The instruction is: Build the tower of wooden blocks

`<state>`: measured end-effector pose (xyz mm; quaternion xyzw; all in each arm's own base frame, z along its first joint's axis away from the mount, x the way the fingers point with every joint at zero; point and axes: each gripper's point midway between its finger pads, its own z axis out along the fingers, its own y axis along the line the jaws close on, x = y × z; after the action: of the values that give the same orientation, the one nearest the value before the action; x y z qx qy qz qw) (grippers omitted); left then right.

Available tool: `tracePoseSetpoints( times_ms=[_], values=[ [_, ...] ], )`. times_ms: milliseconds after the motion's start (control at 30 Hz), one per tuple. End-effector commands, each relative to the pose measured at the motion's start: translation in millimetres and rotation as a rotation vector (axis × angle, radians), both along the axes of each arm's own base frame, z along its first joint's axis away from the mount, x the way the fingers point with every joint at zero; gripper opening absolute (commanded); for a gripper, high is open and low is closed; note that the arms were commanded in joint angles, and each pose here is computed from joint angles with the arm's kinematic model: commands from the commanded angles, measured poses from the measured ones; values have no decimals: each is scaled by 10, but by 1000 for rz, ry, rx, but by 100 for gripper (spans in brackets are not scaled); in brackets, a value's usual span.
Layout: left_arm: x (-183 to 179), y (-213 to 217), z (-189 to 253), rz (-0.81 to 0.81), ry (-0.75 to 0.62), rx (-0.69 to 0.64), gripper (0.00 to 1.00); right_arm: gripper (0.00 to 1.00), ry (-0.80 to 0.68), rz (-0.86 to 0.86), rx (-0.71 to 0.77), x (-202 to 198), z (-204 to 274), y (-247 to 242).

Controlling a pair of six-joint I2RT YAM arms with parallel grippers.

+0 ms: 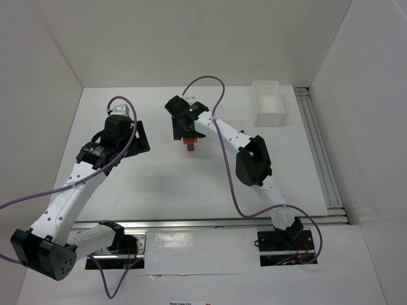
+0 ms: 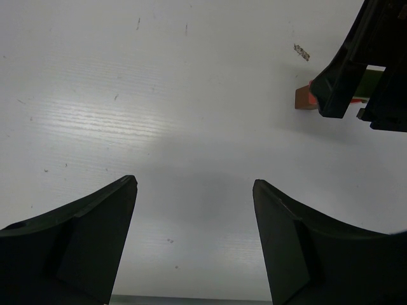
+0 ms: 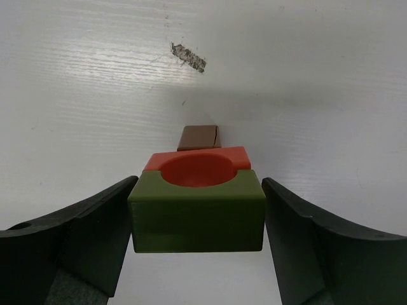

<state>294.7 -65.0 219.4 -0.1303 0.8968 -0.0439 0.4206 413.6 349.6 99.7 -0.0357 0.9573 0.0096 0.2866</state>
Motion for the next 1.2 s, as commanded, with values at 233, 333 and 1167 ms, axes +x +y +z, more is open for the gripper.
tracePoseSetpoints(
  times_ms=[233,333,1167],
  values=[
    [29,52,65,14,-31,11,86,75,-54,9,13,62,195,67],
    [38,49,39,14,-23,14,86,75,-54,9,13,62,195,67],
    [46,33,74,1,-29,12,86,94,-54,16,8,62,195,64]
  ],
)
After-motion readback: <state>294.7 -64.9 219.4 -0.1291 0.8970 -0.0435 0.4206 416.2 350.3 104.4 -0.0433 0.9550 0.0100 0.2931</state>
